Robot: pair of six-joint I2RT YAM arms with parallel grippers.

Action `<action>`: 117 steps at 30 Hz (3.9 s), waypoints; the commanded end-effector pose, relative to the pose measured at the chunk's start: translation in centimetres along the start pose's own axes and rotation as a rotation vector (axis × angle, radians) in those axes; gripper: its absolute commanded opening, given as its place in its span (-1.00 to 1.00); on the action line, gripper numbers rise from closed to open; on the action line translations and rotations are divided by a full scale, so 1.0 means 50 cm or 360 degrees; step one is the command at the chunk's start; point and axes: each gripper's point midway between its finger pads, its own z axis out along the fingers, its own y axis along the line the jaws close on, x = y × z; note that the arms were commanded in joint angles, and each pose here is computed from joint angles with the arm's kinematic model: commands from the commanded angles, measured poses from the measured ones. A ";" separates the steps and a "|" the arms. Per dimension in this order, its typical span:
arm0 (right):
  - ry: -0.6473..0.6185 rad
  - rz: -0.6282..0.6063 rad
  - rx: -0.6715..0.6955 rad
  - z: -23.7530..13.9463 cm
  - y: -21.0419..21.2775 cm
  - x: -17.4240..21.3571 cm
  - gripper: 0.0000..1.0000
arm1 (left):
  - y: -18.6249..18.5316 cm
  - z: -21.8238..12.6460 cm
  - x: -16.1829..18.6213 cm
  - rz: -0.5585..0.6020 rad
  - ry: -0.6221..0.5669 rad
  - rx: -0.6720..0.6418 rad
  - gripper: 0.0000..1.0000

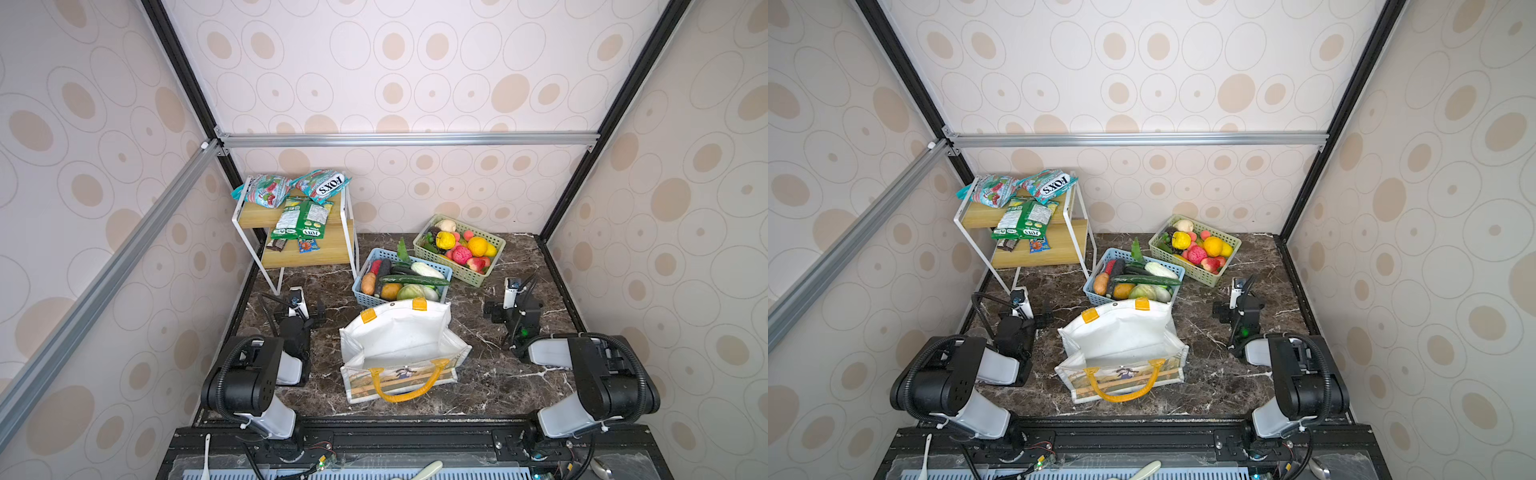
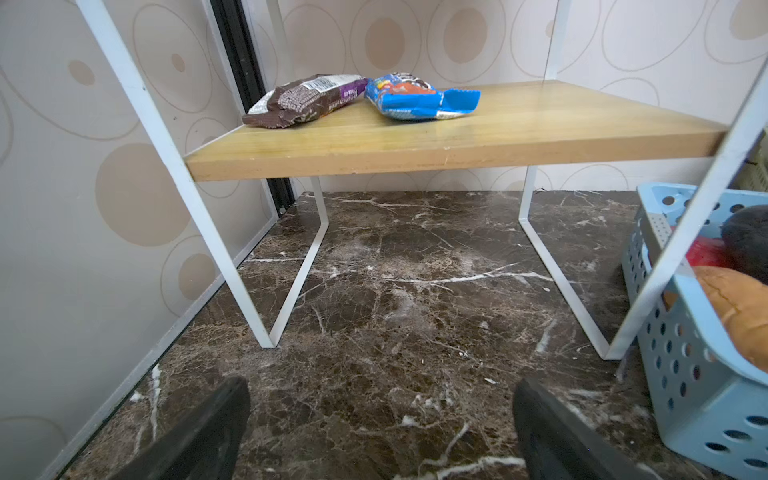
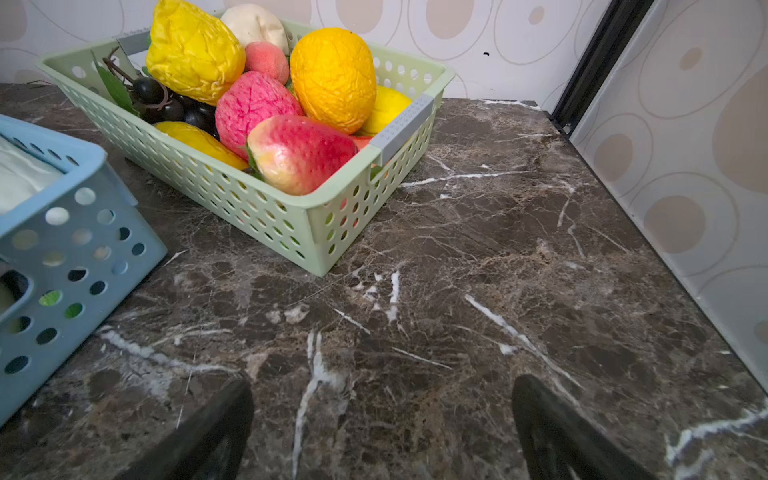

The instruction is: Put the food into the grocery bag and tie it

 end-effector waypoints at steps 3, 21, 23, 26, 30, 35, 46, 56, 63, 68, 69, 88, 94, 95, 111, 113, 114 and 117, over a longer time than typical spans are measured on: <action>0.0018 -0.0017 -0.0017 0.000 0.003 0.011 0.99 | 0.002 0.000 -0.018 -0.0012 -0.0058 -0.0010 0.98; 0.0014 -0.0013 -0.0017 0.000 0.003 0.008 0.99 | -0.001 0.003 -0.018 -0.0010 -0.0052 -0.0004 0.98; 0.0017 -0.0010 -0.0021 0.001 0.003 0.009 1.00 | 0.000 0.003 -0.018 -0.0010 -0.0051 -0.0005 0.98; 0.0020 -0.0008 -0.0022 0.001 0.002 0.011 1.00 | 0.000 0.002 -0.018 -0.0011 -0.0054 -0.0004 0.98; 0.0018 -0.0009 -0.0023 0.001 0.003 0.010 1.00 | -0.001 0.003 -0.018 -0.0015 -0.0052 0.0000 0.98; 0.0053 0.0019 0.0064 -0.005 -0.018 -0.028 0.99 | 0.019 0.008 -0.032 -0.0041 -0.0033 -0.0087 0.98; 0.0409 0.0145 0.0221 -0.057 -0.052 -0.078 0.94 | -0.007 0.019 -0.106 0.0017 0.0144 0.0016 0.98; 0.0554 0.0289 0.0128 -0.101 -0.023 -0.059 0.91 | -0.114 -0.061 -0.233 0.0046 0.0208 0.0459 0.96; 0.0622 0.0290 0.0090 -0.114 -0.011 -0.049 0.89 | -0.235 -0.144 -0.301 0.0021 0.0246 0.1030 0.92; 0.0635 0.0268 0.0059 -0.117 -0.003 -0.054 0.89 | -0.325 -0.195 -0.340 0.0064 0.0256 0.1403 0.90; 0.0639 0.0266 0.0059 -0.118 -0.003 -0.055 0.89 | -0.342 -0.202 -0.350 0.0090 0.0251 0.1447 0.90; 0.0690 0.0262 0.0056 -0.117 0.000 -0.051 0.90 | -0.538 -0.246 -0.248 0.0795 0.0559 0.1735 0.88; 0.0714 0.0274 0.0089 -0.117 -0.006 -0.042 0.90 | -0.588 -0.252 -0.239 0.0884 0.0569 0.1801 0.80; 0.0723 0.0276 0.0097 -0.117 -0.007 -0.038 0.90 | -0.596 -0.254 -0.234 0.0905 0.0580 0.1816 0.77; 0.0744 0.0318 0.0116 -0.106 -0.006 -0.023 0.87 | -0.679 -0.262 -0.174 0.1198 0.0736 0.1923 0.11; 0.0735 0.0321 0.0115 -0.105 -0.006 -0.025 0.87 | -0.681 -0.263 -0.170 0.1196 0.0755 0.1933 -0.09; 0.0733 0.0325 0.0112 -0.105 -0.006 -0.026 0.87 | -0.681 -0.265 -0.169 0.1196 0.0763 0.1935 -0.19; 0.0735 0.0329 0.0083 -0.101 0.000 -0.026 0.87 | -0.676 -0.266 -0.167 0.1194 0.0792 0.1928 -0.44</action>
